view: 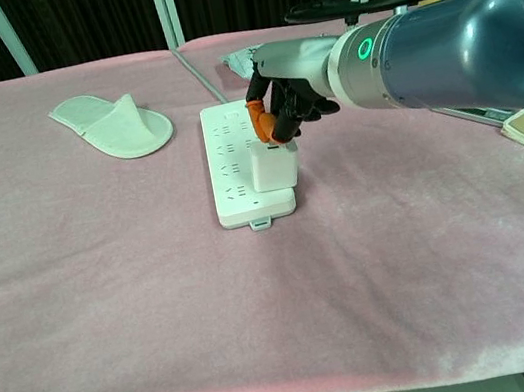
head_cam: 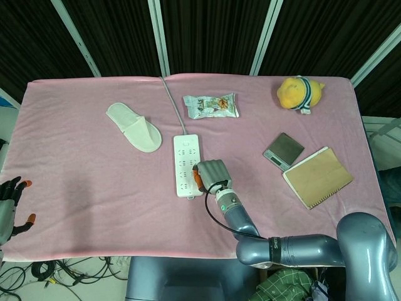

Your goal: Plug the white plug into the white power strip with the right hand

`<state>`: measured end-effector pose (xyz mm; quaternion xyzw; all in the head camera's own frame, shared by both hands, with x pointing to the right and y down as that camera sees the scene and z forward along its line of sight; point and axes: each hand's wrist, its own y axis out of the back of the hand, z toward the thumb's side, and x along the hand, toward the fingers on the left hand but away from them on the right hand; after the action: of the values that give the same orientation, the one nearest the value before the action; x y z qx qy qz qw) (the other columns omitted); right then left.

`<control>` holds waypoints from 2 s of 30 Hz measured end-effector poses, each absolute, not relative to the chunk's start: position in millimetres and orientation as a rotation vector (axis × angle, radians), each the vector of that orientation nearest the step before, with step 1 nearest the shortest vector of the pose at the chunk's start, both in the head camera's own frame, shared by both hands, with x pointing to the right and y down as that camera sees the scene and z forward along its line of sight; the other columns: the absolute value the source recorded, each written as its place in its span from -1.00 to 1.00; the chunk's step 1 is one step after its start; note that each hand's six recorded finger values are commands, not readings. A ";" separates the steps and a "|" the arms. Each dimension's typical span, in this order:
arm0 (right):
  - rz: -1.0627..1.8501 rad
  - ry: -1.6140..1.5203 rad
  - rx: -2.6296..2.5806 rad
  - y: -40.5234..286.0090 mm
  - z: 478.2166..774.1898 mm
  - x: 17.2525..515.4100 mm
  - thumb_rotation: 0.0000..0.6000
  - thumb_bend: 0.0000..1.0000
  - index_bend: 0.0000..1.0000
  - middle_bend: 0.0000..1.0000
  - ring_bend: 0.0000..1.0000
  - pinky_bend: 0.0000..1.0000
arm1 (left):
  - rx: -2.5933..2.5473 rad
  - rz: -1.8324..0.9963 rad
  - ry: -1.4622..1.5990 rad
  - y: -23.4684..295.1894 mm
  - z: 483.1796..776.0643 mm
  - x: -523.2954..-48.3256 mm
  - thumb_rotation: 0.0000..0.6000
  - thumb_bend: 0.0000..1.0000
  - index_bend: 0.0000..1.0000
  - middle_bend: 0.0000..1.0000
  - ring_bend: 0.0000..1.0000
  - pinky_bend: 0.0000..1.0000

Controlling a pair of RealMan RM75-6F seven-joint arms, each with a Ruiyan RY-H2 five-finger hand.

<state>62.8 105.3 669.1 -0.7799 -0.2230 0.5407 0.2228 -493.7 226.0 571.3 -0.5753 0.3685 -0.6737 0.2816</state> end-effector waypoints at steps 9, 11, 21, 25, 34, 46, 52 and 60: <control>1.516 -0.577 -2.158 109.3 674.7 52.2 1.00 0.29 0.84 0.61 0.70 0.76 | -1.541 -1.808 0.992 225.9 571.5 -494.0 1.00 -0.33 -0.73 -0.95 -1.00 -1.00; 1.529 -0.574 -2.153 109.7 677.1 52.3 1.00 0.29 0.84 0.61 0.70 0.76 | -1.542 -1.808 0.991 225.8 571.5 -494.2 1.00 -0.33 -0.73 -0.95 -1.00 -1.00; 1.532 -0.560 -2.157 113.2 678.6 47.4 1.00 0.29 0.85 0.61 0.70 0.77 | -1.541 -1.807 0.989 226.0 571.5 -493.9 1.00 -0.33 -0.73 -0.94 -1.00 -1.00; 1.519 -0.557 -2.155 114.6 677.8 40.7 1.00 0.29 0.86 0.62 0.71 0.77 | -1.540 -1.808 0.990 225.9 571.5 -494.0 1.00 -0.33 -0.73 -0.94 -1.00 -1.00; 1.533 -0.525 -2.126 116.3 680.5 35.6 1.00 0.29 0.87 0.62 0.71 0.77 | -1.543 -1.809 0.990 225.6 571.7 -494.4 1.00 -0.33 -0.73 -0.94 -1.00 -1.00; 1.557 -0.454 -2.122 126.5 686.1 29.2 1.00 0.29 0.88 0.63 0.72 0.77 | -1.542 -1.809 0.990 225.7 571.8 -494.3 1.00 -0.33 -0.73 -0.95 -1.00 -1.00; 1.558 -0.457 -2.115 125.6 688.1 26.1 1.00 0.29 0.88 0.63 0.71 0.77 | -1.543 -1.811 0.992 225.5 571.8 -494.7 1.00 -0.33 -0.73 -0.94 -1.00 -1.00; 1.559 -0.540 -2.110 111.3 680.5 34.5 1.00 0.29 0.88 0.63 0.71 0.77 | -1.544 -1.811 0.994 225.2 571.8 -495.0 1.00 -0.33 -0.73 -0.95 -1.00 -1.00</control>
<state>34.5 111.3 680.5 -0.7667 -0.1962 0.5666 0.2296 -495.0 225.2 571.8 -0.5751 0.3703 -0.6747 0.2775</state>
